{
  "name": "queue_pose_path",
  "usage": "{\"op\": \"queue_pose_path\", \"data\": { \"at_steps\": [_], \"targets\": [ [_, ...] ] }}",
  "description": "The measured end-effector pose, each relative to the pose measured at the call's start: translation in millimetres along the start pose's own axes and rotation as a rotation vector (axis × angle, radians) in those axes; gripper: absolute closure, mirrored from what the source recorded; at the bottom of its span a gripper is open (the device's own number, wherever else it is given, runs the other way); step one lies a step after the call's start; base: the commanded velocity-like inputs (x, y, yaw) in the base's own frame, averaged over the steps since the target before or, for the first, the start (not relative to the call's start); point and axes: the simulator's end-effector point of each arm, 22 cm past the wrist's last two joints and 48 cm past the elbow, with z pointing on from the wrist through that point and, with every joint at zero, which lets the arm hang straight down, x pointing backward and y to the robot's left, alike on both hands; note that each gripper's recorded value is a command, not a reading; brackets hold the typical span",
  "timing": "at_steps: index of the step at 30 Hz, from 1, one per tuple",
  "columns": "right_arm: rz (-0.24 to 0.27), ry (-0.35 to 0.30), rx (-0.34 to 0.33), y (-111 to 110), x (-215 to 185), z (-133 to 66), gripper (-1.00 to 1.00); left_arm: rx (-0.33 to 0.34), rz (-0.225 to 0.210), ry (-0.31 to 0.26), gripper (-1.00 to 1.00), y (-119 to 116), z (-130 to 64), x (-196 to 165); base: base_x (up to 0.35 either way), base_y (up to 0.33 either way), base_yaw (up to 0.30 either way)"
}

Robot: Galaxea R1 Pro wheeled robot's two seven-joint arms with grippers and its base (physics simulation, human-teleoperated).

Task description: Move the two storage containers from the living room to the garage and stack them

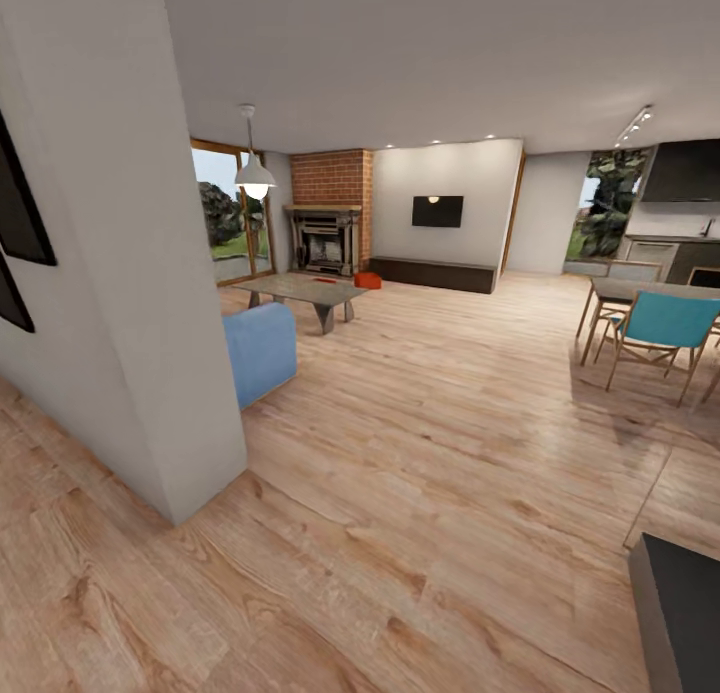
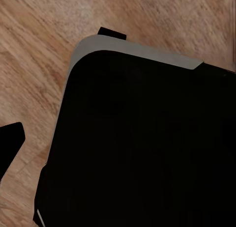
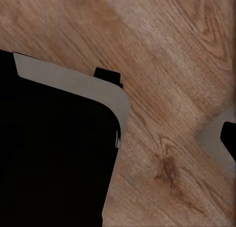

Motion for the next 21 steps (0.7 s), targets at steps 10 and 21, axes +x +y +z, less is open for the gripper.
{"op": "queue_pose_path", "data": {
  "at_steps": [10, 21],
  "targets": [
    [0.004, -0.002, -0.003, 0.6, -0.3, 0.0, -1.00, 0.000, -0.001, -0.003, -1.00, -0.1, 0.0, -1.0, 0.324, 0.000, 0.000],
    [0.015, 0.000, -0.004, 1.4, -0.1, 0.0, -1.00, 0.000, -0.001, -0.002, -1.00, -0.1, 0.0, -0.8, 0.324, 0.000, 0.000]
  ]
}}
